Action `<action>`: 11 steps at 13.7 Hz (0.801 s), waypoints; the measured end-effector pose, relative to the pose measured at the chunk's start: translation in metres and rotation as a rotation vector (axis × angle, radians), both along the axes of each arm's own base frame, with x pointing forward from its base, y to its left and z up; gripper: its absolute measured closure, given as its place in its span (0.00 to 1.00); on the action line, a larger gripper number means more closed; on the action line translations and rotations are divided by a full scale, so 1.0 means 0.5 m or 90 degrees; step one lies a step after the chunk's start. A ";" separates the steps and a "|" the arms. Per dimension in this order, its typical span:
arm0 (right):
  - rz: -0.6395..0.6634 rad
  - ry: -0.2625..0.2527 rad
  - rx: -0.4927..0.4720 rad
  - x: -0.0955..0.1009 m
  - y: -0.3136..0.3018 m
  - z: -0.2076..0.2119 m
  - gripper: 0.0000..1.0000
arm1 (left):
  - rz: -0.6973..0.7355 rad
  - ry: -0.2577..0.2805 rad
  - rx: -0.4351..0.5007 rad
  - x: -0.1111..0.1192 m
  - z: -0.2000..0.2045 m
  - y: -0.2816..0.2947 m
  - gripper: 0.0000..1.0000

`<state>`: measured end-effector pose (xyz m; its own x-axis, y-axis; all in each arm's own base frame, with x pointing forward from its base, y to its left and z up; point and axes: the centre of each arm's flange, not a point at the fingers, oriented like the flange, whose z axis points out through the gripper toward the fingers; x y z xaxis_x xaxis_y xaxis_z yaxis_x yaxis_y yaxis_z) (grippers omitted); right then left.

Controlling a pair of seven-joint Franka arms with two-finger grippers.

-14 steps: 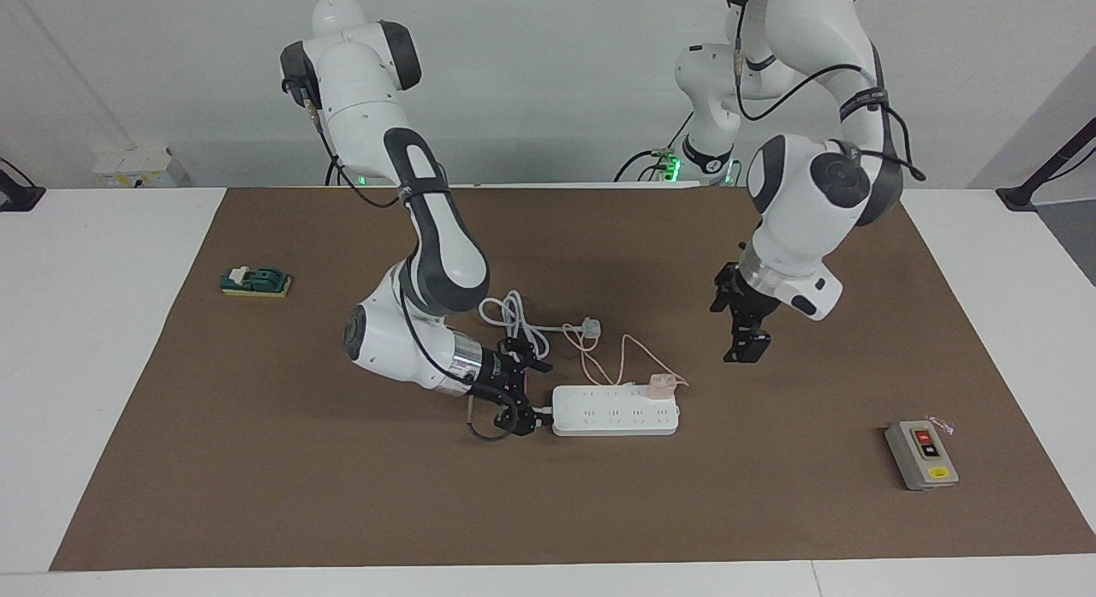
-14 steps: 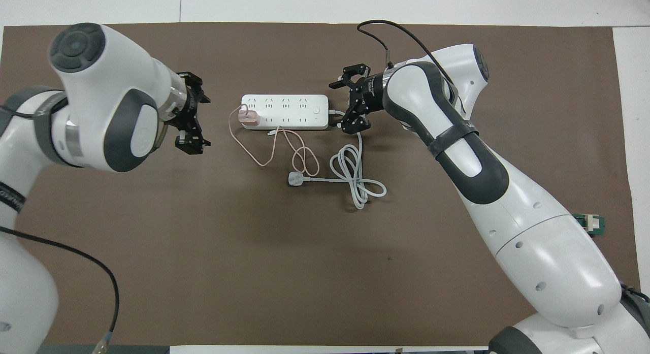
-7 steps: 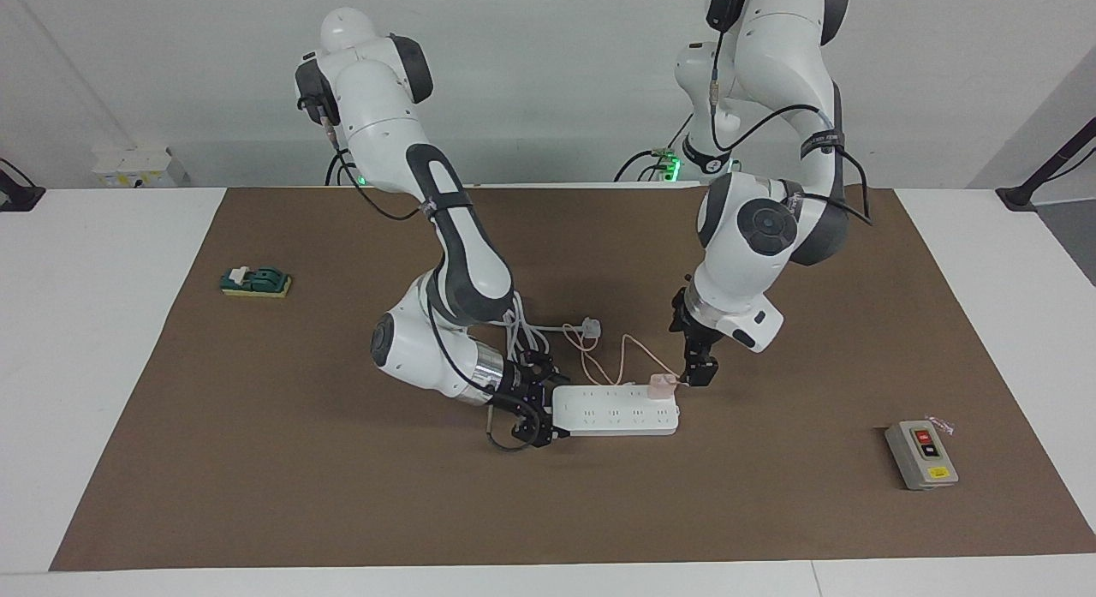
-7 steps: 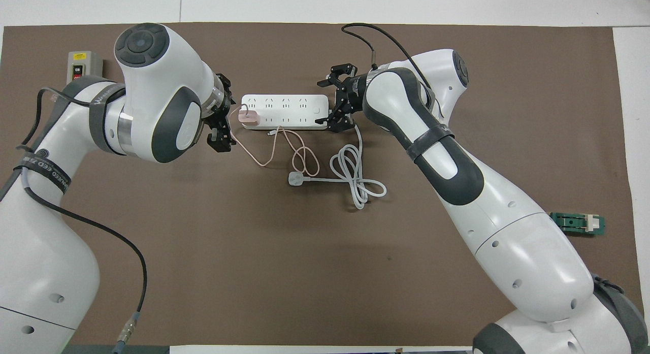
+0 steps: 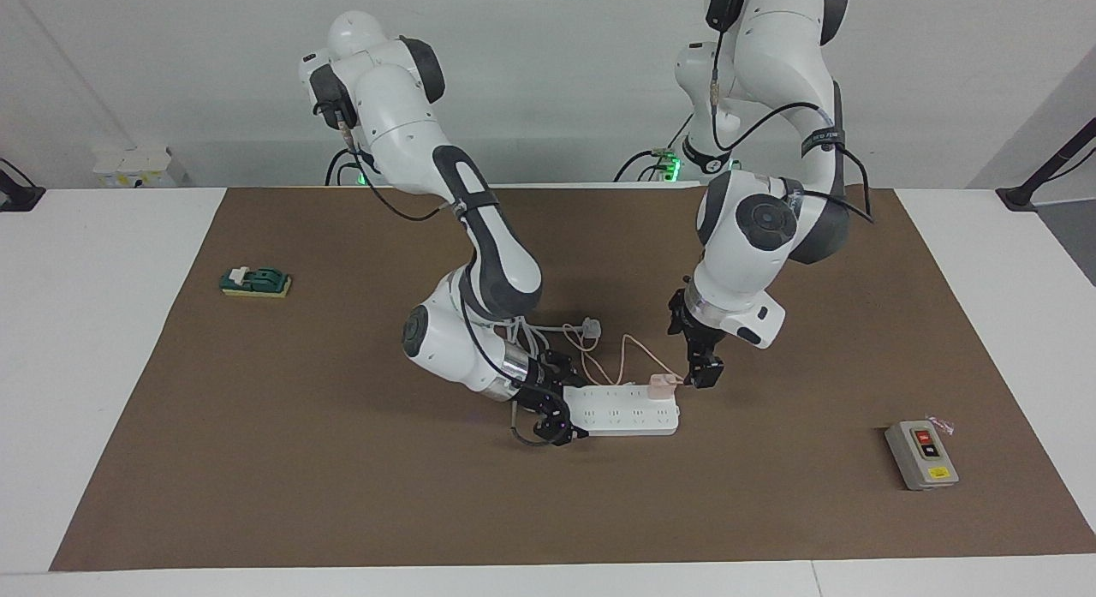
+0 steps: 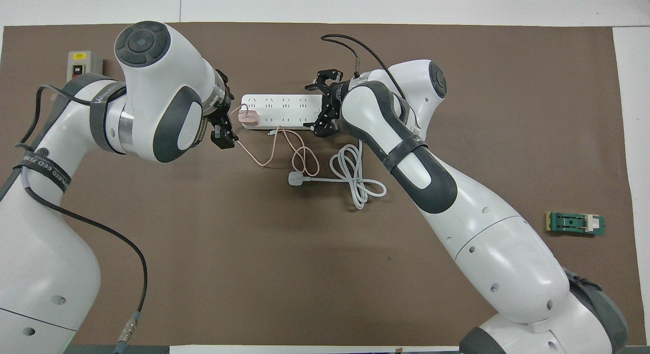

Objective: Unplug charger and place it aside
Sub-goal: 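Hold the strip with the right gripper while the left gripper grasps the charger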

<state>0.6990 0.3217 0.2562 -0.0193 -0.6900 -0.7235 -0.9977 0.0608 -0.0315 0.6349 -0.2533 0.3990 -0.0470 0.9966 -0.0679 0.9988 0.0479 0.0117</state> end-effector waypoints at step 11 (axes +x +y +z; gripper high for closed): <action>0.017 0.012 0.002 0.000 -0.009 -0.009 0.03 | -0.021 -0.001 0.023 0.015 -0.090 -0.061 0.00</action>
<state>0.6989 0.3173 0.2517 -0.0135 -0.6881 -0.7255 -0.9994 0.0335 -0.0132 0.6422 -0.2838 0.3538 -0.0142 0.9994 -0.0312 0.9998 0.0147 0.0147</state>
